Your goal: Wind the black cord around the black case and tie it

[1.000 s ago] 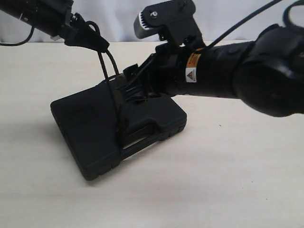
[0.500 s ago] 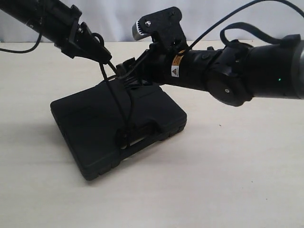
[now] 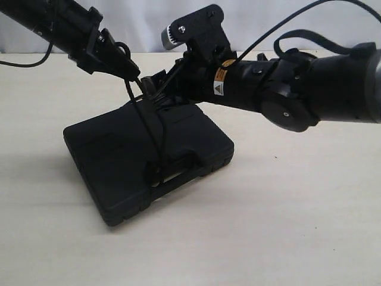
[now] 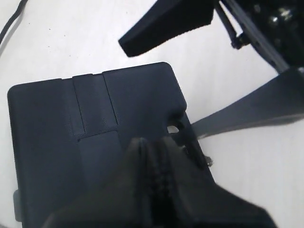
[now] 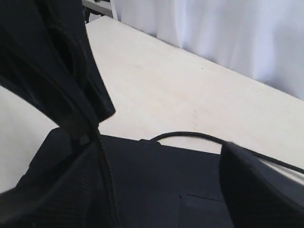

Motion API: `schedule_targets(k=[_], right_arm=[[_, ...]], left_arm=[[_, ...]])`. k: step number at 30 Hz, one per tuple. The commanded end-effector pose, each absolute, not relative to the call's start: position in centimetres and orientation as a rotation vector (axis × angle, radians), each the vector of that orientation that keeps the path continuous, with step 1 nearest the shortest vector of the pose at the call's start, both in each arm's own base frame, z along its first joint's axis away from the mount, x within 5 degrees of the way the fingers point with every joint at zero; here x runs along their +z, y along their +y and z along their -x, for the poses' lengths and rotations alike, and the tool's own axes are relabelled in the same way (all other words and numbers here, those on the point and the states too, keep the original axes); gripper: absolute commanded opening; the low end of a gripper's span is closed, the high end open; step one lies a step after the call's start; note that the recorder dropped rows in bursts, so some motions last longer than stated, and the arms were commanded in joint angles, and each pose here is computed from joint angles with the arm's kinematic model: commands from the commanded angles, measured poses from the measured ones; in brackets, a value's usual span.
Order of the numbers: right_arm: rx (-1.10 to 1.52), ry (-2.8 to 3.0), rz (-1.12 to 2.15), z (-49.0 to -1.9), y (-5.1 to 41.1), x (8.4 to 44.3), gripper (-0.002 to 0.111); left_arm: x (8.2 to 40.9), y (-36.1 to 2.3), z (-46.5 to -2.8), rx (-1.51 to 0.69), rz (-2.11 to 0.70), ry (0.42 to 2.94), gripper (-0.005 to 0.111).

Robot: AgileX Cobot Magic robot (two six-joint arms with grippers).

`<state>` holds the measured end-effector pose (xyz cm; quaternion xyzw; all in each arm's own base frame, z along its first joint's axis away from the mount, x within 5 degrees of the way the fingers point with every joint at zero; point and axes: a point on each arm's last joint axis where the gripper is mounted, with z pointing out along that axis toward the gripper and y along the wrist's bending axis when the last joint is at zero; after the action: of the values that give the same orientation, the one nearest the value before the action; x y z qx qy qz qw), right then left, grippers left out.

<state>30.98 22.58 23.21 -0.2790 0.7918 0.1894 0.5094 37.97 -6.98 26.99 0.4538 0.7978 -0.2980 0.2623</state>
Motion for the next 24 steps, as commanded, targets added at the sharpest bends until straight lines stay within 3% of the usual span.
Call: schedule_targets(k=[1,9,10,13,24], right_arm=[[0.458,1.912,0.692,-31.6,22.9,21.7,0.068],[0.544,1.858,0.690,-32.4,24.2,18.9,0.064],[0.555,1.845,0.685,-32.4,24.2,18.9,0.053],[0.556,1.878,0.621,-32.7,23.9,18.9,0.004],[0.558,1.952,0.505,-32.8,23.4,19.0,0.004]], left_arm=[[27.3,-7.1,-38.0,-0.798,-1.240,2.148,0.000],[27.3,-7.1,-38.0,-0.798,-1.240,2.148,0.000],[27.3,-7.1,-38.0,-0.798,-1.240,2.148,0.000],[27.2,-7.1,-37.9,-0.795,-1.240,2.161,0.000],[27.2,-7.1,-37.9,-0.838,-1.135,2.239,0.000]])
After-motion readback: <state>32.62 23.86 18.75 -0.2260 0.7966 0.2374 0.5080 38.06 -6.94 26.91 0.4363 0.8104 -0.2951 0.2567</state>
